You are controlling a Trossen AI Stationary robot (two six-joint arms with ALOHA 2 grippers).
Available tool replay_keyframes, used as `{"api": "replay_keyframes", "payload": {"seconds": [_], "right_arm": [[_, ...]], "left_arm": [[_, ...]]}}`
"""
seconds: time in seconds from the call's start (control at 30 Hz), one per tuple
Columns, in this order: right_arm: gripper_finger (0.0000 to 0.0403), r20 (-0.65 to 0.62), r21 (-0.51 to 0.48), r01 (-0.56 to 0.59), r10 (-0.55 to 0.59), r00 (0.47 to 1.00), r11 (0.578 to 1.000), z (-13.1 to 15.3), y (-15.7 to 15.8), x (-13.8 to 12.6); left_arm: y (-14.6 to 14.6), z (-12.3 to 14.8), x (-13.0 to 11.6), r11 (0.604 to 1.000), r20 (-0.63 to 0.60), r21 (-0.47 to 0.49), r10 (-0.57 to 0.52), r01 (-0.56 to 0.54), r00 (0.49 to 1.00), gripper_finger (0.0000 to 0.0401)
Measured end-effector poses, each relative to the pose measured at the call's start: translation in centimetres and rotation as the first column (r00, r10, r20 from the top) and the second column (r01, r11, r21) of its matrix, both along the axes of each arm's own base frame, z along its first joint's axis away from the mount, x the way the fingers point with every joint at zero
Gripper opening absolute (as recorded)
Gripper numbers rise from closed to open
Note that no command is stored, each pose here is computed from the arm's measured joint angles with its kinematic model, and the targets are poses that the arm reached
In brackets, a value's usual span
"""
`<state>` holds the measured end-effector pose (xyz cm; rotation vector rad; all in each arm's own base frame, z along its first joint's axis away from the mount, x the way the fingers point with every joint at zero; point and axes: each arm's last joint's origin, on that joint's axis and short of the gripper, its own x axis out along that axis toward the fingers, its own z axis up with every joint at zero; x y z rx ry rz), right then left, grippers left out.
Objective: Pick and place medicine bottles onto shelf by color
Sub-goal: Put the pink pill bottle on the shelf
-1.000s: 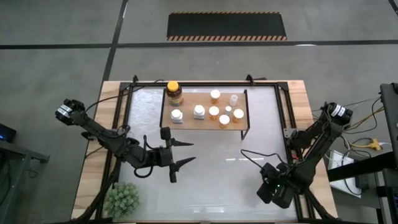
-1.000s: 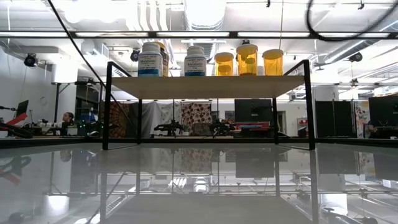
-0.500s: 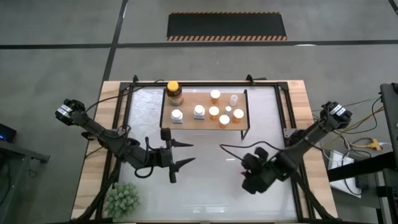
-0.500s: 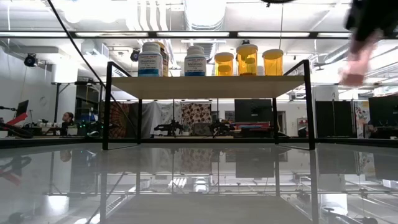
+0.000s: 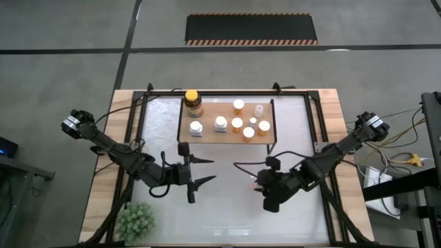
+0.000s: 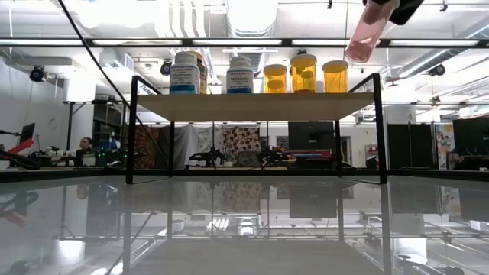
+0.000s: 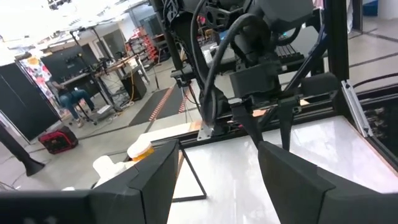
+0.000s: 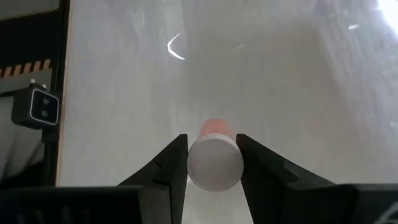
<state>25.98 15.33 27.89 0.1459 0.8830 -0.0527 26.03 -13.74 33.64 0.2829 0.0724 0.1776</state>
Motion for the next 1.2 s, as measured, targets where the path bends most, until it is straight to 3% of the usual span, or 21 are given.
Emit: {"api": "replay_keyframes", "payload": {"seconds": [0.23, 0.63, 1.0, 1.2], "right_arm": [[0.0116, 0.020, -0.071, -0.079, 0.081, 0.997, 0.994, 0.2, -0.4, 0.5], [0.0116, 0.180, -0.163, -0.205, 0.234, 0.956, 0.965, 1.4, -0.2, 1.9], [0.0115, 0.209, -0.166, -0.216, 0.249, 0.946, 0.962, 1.9, -0.8, 2.5], [0.0114, 0.207, -0.163, -0.218, 0.250, 0.946, 0.962, 1.9, -0.7, 2.5]], "left_arm": [[-0.1, 0.0, 0.0, 0.999, 0.006, -0.037, -0.023, 0.023, 1.000, 0.0206], [-0.8, -1.5, 1.1, 0.995, -0.029, -0.085, -0.047, 0.044, 0.998, 0.0206], [-1.0, -1.9, 1.4, 0.994, -0.035, -0.104, -0.046, 0.042, 0.998, 0.0207], [-1.1, -2.1, 1.5, 0.992, -0.039, -0.118, -0.044, 0.039, 0.998, 0.0254]]}}
